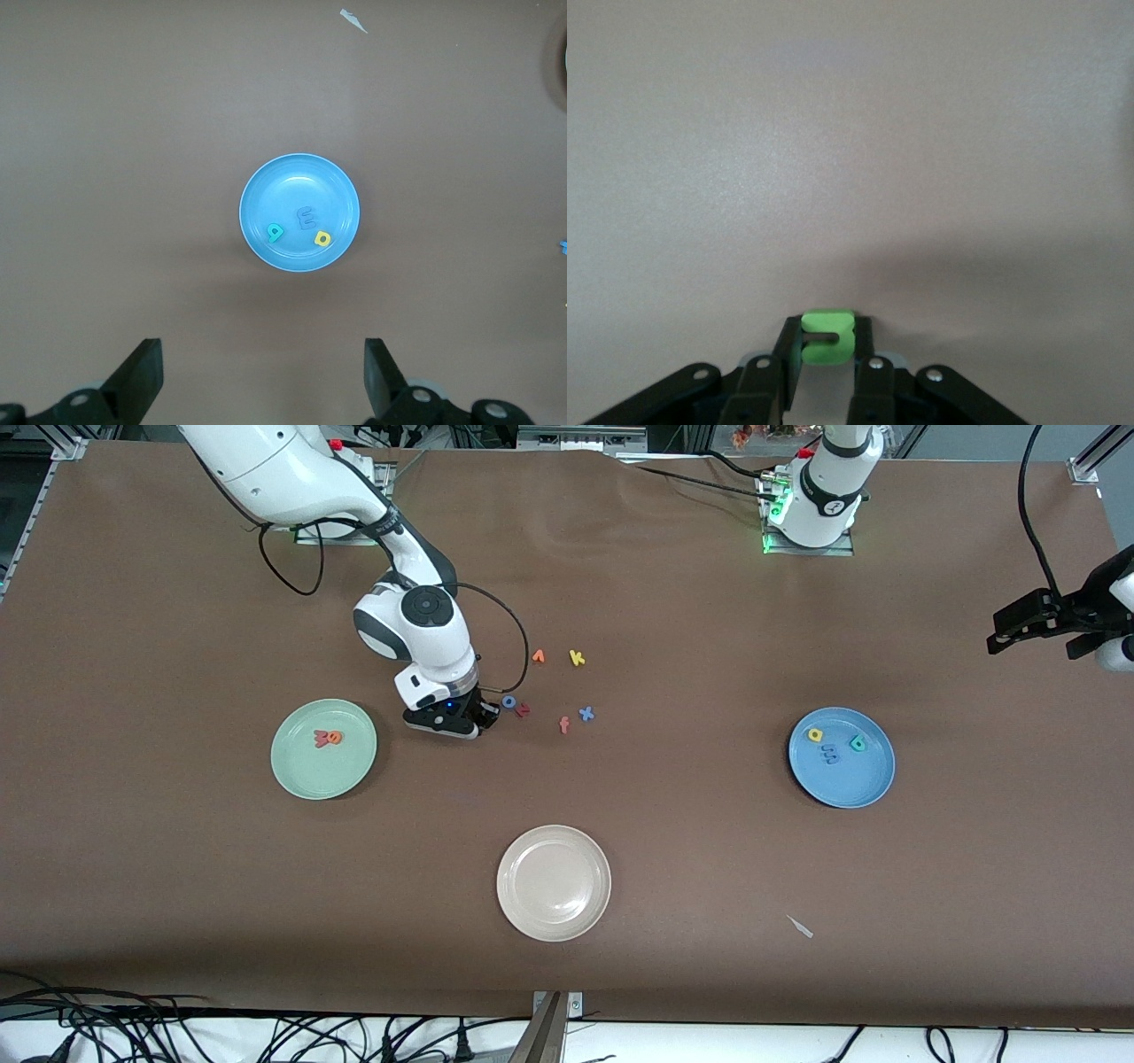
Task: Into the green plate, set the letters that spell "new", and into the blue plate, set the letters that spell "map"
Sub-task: 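Carry the U onto the green plate and open the right gripper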
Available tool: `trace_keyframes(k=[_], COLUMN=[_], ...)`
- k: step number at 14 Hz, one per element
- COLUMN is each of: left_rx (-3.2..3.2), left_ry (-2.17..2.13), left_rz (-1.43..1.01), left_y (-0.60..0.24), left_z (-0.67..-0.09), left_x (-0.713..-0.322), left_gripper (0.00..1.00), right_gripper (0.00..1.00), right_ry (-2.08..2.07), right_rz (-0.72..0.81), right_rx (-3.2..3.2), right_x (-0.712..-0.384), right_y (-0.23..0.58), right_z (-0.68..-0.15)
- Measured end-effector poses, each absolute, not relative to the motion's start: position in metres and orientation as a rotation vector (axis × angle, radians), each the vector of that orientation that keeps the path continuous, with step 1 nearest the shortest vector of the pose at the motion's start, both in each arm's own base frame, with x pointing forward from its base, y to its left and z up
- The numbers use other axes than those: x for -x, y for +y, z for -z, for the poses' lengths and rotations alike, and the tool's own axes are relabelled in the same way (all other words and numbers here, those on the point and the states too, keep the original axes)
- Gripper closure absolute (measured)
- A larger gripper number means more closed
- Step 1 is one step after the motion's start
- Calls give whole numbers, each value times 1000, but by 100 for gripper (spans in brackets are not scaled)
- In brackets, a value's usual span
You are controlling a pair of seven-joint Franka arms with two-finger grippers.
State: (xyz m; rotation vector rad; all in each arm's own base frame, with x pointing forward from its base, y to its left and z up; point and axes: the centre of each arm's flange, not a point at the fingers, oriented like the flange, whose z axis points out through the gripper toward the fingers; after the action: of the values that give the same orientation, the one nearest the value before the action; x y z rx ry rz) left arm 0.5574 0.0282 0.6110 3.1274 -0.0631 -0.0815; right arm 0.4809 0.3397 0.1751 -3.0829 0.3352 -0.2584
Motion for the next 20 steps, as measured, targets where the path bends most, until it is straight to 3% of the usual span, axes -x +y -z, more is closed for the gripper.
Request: trace_keyframes(k=[4,9,17,20], left_rx=[-3127,-3127,-3127,-3127], left_ry=[-64,-64,-64,-64], left_rz=[81,82,88,88], left_y=[28,28,28,28], left_z=[-611,-611,-611,-610], left_x=[-557,-557,-557,-557], left_gripper=[0,0,0,0], right_gripper=[73,73,73,73], right_ry=[322,204,-161,-193], right_rz=[275,294,64,36], right_rx=[3093,3227,3266,3271], right_x=[-486,-519,-570,-565], right_y=[335,290,160,138], right_z=[-176,-197,-290,-292])
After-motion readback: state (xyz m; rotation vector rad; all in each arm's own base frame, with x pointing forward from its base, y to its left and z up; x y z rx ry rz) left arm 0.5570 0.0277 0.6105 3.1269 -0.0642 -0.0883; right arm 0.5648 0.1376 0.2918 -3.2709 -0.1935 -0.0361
